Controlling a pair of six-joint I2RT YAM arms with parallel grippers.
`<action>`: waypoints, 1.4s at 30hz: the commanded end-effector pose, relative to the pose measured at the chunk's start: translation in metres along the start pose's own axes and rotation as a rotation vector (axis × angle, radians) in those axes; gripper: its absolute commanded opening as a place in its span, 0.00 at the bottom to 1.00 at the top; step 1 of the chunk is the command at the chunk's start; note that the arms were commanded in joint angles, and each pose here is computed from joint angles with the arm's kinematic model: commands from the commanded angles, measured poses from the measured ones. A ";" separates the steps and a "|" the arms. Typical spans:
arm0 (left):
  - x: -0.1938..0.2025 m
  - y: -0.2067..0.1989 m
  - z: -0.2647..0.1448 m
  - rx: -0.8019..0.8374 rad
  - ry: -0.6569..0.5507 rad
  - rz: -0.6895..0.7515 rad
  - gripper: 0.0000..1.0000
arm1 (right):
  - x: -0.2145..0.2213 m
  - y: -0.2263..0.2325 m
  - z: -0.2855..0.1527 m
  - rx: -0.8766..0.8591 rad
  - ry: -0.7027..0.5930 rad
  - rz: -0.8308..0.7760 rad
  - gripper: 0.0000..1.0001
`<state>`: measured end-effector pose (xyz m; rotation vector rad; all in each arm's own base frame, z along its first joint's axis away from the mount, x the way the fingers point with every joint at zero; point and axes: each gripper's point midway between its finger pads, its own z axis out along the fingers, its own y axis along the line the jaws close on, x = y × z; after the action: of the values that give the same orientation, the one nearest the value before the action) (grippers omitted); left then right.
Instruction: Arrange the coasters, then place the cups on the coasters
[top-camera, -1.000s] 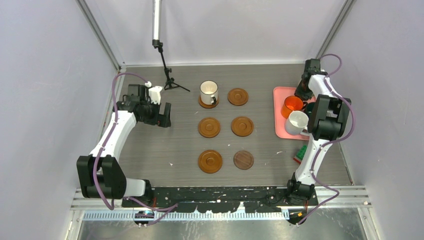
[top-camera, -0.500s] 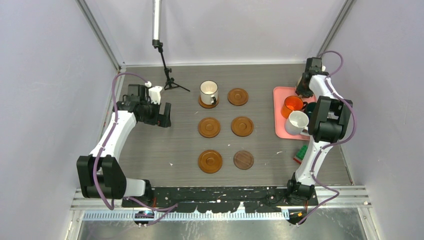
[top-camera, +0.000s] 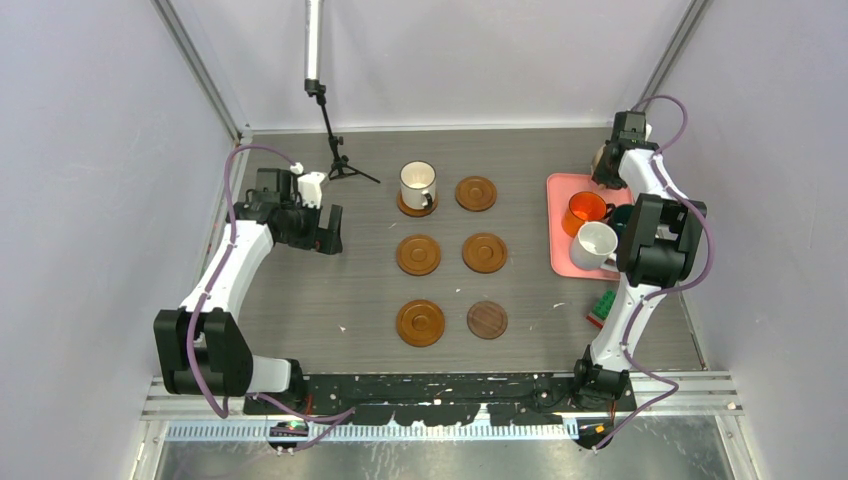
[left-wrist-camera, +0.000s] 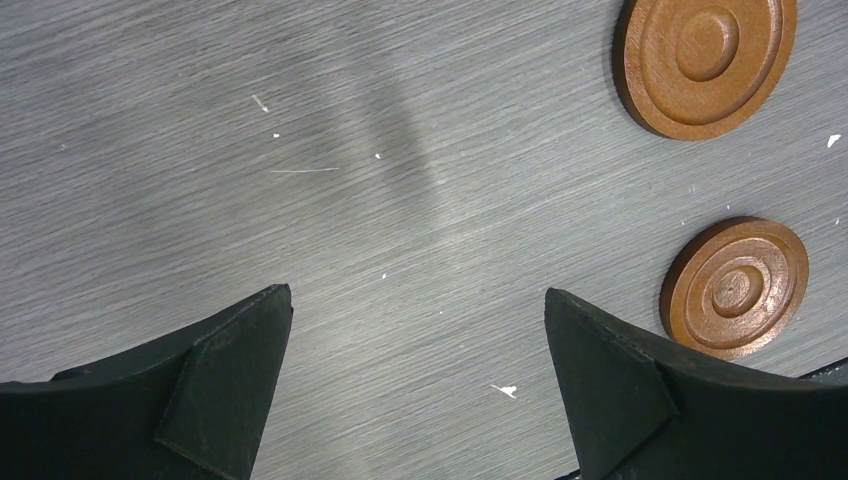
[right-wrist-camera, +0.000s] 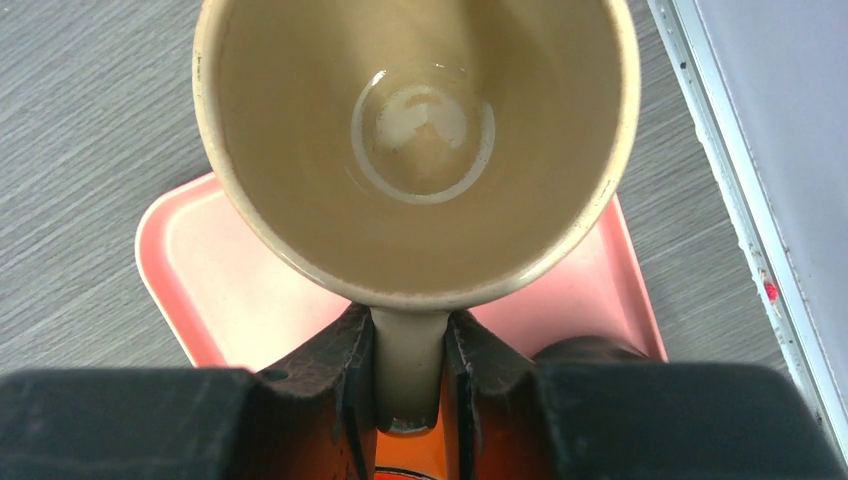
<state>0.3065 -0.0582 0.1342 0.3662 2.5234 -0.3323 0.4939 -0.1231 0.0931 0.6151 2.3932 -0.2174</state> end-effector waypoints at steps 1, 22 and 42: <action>-0.021 -0.002 -0.006 0.006 -0.071 0.022 1.00 | -0.089 0.017 -0.057 -0.093 -0.303 0.002 0.00; -0.019 0.003 -0.010 -0.035 -0.094 -0.064 1.00 | -0.068 0.204 -0.164 -0.661 -0.523 -0.468 0.00; -0.025 0.003 -0.010 -0.030 -0.102 -0.056 1.00 | 0.044 0.260 -0.152 -0.765 -0.339 -0.685 0.00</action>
<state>0.3126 -0.0581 0.1406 0.2615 2.5039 -0.3354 0.4900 0.1574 0.1419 -0.5501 2.2081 0.3126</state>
